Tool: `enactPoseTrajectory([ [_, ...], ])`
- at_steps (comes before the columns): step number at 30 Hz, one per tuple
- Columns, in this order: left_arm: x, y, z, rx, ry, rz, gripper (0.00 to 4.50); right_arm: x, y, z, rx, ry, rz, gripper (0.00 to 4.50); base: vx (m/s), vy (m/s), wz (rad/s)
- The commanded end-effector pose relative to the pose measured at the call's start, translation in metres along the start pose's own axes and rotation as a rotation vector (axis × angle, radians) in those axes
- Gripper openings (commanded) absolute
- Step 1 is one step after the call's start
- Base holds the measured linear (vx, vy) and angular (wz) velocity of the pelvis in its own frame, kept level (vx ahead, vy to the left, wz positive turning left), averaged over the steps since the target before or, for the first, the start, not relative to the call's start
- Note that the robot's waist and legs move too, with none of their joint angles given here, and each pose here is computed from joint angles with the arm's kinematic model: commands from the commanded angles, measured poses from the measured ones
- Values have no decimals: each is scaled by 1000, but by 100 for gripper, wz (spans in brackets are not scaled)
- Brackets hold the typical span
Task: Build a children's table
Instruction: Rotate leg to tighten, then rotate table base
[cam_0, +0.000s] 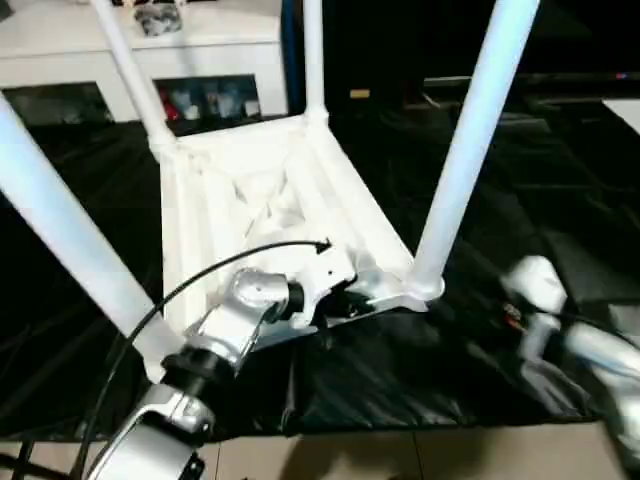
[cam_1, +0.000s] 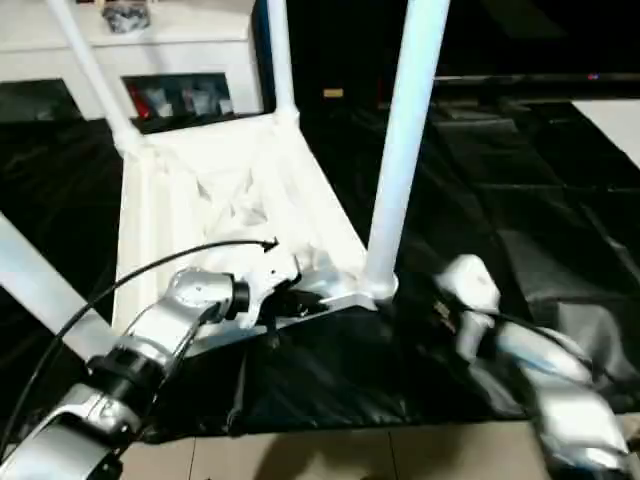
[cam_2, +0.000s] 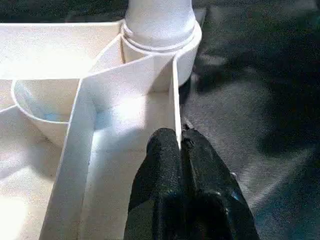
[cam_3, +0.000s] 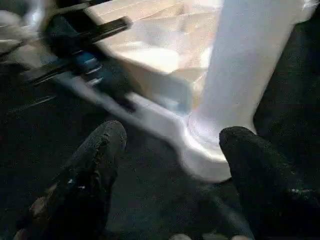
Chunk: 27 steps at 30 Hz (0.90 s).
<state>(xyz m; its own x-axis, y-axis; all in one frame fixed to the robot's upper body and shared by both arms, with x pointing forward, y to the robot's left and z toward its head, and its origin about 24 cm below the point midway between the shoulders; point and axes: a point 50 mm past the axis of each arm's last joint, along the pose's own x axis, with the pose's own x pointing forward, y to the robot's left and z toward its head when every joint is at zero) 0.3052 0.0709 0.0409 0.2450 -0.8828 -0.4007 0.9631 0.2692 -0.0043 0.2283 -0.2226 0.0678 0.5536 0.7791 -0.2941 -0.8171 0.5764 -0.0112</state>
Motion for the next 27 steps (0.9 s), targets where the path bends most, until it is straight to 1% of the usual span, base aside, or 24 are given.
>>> enactPoseTrajectory([
  [1, -9, -2, 6, -26, -93, -6, 44, 9, 9, 9, -5, -23, 78, 350, 0, 0, 0],
  [2, -9, -2, 6, -26, -93, -6, 55, 9, 9, 9, -5, -23, 78, 350, 0, 0, 0],
  [3, -15, -7, 10, -57, -119, -25, 55, 16, 10, 11, -7, -42, 82, 350, 0, 0, 0],
  [4, -15, -7, 10, -57, -119, -25, 60, 16, 10, 11, -7, -42, 82, 350, 0, 0, 0],
  [5, -19, -8, 14, -79, -144, -16, 60, 21, 10, 12, -8, -49, 81, 350, 0, 0, 0],
  [6, -27, -12, 21, -135, -198, 4, 91, 30, 8, 13, -11, -56, 75, 350, 0, 0, 0],
  [7, -32, -15, 24, -167, -222, 9, 91, 36, 6, 14, -13, -59, 65, 350, 0, 0, 0],
  [10, -43, -26, 23, -197, -228, -2, 102, 47, 0, 15, -8, -66, 44, 350, 0, 0, 0],
  [11, -43, -26, 23, -197, -228, -2, 114, 47, 0, 15, -8, -66, 44, 350, 0, 0, 0],
  [13, -58, -38, 14, -230, -218, 18, 139, 58, -9, 17, -5, -75, 15, 350, 0, 0, 0],
  [14, -60, -39, 14, -234, -218, 18, 141, 59, -10, 17, -5, -74, 11, 350, 0, 0, 0],
  [16, -69, -48, 11, -258, -211, 17, 160, 64, -15, 18, -9, -71, -16, 350, 0, 0, 0],
  [17, -77, -58, 7, -284, -198, -2, 160, 69, -21, 19, -10, -66, -58, 350, 0, 0, 0],
  [18, -78, -58, 7, -287, -196, -2, 181, 69, -22, 19, -11, -65, -64, 350, 0, 0, 0],
  [20, -84, -65, 4, -304, -182, -4, 183, 74, -30, 20, -21, -61, -117, 350, 0, 0, 0],
  [21, -91, -69, -1, -312, -161, -4, 201, 80, -43, 20, -28, -44, -208, 350, 0, 0, 0],
  [22, -94, -70, -4, -307, -146, -8, 201, 84, -47, 21, -25, -43, -232, 350, 0, 0, 0],
  [23, -98, -71, -7, -308, -134, -9, 216, 87, -51, 21, -21, -33, -261, 350, 0, 0, 0],
  [24, -98, -71, -7, -308, -134, -9, 225, 87, -51, 21, -21, -33, -261, 350, 0, 0, 0],
  [26, -106, -74, -13, -308, -102, -3, 230, 94, -60, 23, -20, -20, -315, 350, 0, 0, 0],
  [27, -110, -76, -15, -297, -89, -4, 248, 97, -63, 24, -12, -20, -334, 350, 0, 0, 0],
])
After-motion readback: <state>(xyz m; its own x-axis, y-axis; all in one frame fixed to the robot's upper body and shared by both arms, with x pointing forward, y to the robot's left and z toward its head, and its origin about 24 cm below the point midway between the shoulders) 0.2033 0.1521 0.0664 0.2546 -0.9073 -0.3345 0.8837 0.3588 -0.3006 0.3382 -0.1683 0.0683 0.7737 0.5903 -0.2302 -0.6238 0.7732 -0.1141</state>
